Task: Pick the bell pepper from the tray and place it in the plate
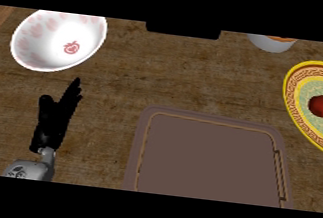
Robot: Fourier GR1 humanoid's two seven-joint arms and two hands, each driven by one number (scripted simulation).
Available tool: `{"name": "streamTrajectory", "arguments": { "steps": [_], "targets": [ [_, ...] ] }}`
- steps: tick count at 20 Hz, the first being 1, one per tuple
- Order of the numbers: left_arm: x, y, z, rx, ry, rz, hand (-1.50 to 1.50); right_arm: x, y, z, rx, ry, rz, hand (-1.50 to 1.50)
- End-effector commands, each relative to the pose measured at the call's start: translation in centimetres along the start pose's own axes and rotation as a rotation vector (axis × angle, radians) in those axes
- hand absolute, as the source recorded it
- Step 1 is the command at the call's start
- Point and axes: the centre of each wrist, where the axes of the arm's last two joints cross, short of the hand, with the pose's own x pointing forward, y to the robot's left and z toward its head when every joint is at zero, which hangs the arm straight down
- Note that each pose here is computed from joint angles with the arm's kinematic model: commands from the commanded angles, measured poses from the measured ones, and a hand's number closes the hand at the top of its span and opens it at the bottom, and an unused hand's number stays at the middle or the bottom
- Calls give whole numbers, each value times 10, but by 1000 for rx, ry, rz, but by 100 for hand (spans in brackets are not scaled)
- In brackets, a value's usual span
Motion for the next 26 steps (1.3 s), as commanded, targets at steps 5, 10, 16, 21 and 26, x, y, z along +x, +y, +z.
{"name": "streamTrajectory", "arguments": {
  "steps": [5,10,16,21,26],
  "targets": [
    [3,-9,1,-5,-21,-10,0,-15,-15,25,20,-45,-142,-150],
    [4,-3,-2,2,-3,16,0,-32,-10,42,60,-63,-148,-150],
    [-5,3,10,7,4,-2,0,-41,5,42,22,-77,-138,-150],
    [2,7,5,-10,-19,-26,0,-46,3,49,-19,-16,-47,-150],
    [9,0,-2,-10,-12,9,0,-46,23,36,-49,-28,-45,-150]
  ]
}}
